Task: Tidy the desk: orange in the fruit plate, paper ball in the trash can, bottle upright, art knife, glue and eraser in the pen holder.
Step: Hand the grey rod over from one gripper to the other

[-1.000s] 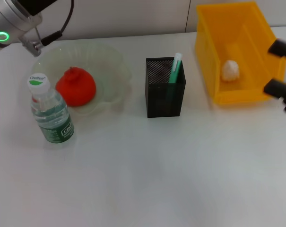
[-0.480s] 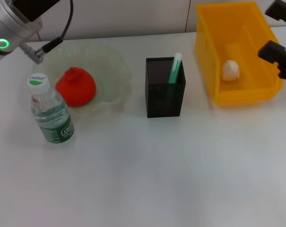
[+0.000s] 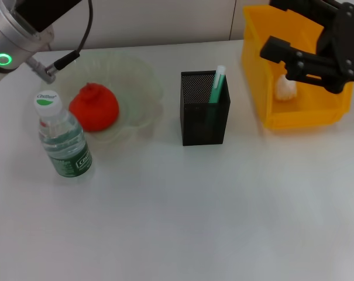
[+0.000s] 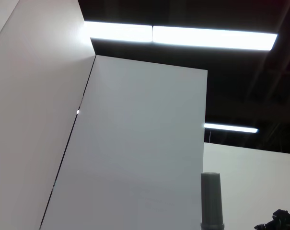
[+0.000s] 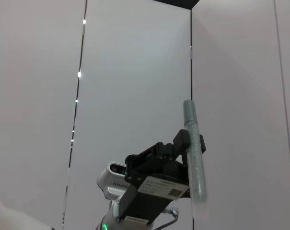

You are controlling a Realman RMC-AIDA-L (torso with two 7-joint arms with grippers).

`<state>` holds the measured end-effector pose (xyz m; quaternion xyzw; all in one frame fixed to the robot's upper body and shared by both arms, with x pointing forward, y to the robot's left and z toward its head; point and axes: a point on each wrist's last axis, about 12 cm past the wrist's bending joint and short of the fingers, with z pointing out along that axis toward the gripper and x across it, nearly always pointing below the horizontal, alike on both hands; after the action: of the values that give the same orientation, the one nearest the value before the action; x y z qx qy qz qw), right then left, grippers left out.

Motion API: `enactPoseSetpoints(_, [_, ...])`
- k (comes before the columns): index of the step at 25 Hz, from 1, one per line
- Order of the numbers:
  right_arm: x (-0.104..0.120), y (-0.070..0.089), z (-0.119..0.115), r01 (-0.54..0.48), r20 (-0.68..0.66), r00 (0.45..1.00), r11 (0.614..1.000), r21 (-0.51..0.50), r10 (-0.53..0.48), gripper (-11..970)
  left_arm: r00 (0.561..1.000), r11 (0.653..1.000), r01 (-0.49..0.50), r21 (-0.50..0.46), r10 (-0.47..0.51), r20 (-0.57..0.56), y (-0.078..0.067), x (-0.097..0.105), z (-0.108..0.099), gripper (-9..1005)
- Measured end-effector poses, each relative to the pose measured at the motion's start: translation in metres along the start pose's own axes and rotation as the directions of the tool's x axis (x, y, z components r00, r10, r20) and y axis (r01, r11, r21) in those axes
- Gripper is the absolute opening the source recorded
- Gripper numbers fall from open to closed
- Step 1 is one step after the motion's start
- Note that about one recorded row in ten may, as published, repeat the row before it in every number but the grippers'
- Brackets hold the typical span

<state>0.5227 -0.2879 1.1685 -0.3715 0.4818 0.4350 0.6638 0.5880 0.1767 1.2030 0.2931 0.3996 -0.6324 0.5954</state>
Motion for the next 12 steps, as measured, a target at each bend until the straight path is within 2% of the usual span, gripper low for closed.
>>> enactPoseSetpoints(12, [-0.007, -0.009, 0.024, 0.021, 0.029, 0.999, 0.999, -0.047, -0.019, 813, 1.0, 1.0, -0.007, 0.014, 0.007, -0.004, -0.001, 0.002, 0.002, 138])
